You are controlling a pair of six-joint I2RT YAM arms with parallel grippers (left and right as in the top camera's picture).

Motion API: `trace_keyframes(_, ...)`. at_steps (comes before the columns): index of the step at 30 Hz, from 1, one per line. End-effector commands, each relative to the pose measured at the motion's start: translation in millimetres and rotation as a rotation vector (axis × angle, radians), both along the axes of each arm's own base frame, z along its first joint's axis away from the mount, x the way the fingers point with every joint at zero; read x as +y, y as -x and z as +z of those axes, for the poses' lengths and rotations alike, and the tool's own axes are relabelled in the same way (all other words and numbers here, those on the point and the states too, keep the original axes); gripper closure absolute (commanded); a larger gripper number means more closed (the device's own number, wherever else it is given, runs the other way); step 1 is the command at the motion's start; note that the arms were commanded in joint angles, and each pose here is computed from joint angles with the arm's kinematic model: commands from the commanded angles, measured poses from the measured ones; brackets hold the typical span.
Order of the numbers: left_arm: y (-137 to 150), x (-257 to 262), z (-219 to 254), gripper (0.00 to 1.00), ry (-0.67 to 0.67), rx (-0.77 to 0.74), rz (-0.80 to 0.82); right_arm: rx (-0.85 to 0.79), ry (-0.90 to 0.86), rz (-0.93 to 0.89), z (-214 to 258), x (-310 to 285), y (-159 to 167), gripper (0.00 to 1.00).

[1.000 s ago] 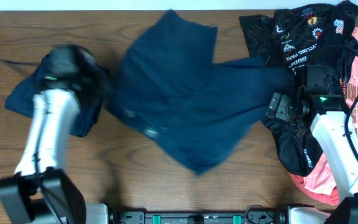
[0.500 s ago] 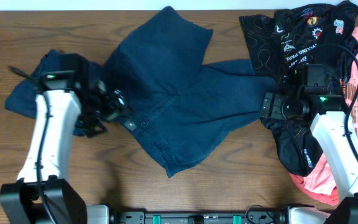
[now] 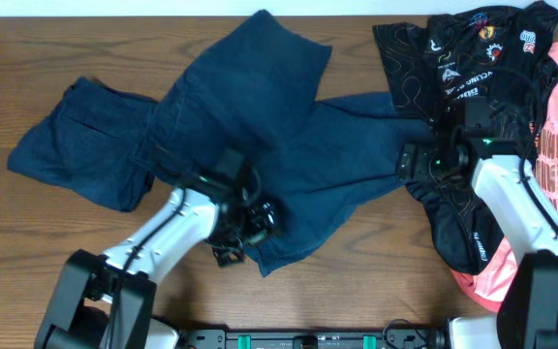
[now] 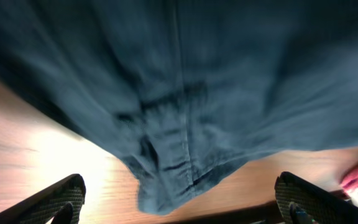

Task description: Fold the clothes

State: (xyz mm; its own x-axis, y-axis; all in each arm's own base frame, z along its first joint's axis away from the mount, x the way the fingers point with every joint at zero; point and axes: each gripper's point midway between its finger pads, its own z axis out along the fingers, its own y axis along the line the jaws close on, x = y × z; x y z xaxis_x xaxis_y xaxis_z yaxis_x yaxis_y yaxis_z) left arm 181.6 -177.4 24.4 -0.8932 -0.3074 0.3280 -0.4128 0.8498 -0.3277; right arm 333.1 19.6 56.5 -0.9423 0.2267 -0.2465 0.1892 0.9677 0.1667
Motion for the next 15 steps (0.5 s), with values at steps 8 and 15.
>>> trace_keyframes(8,7,-8,-22,0.78,-0.122,-0.061,0.026,0.036,-0.056,-0.061,-27,4,-12,0.22)
trace_keyframes(15,7,45,-27,0.94,-0.289,-0.011,0.100,0.061,-0.068,-0.081,-28,5,-7,0.33)
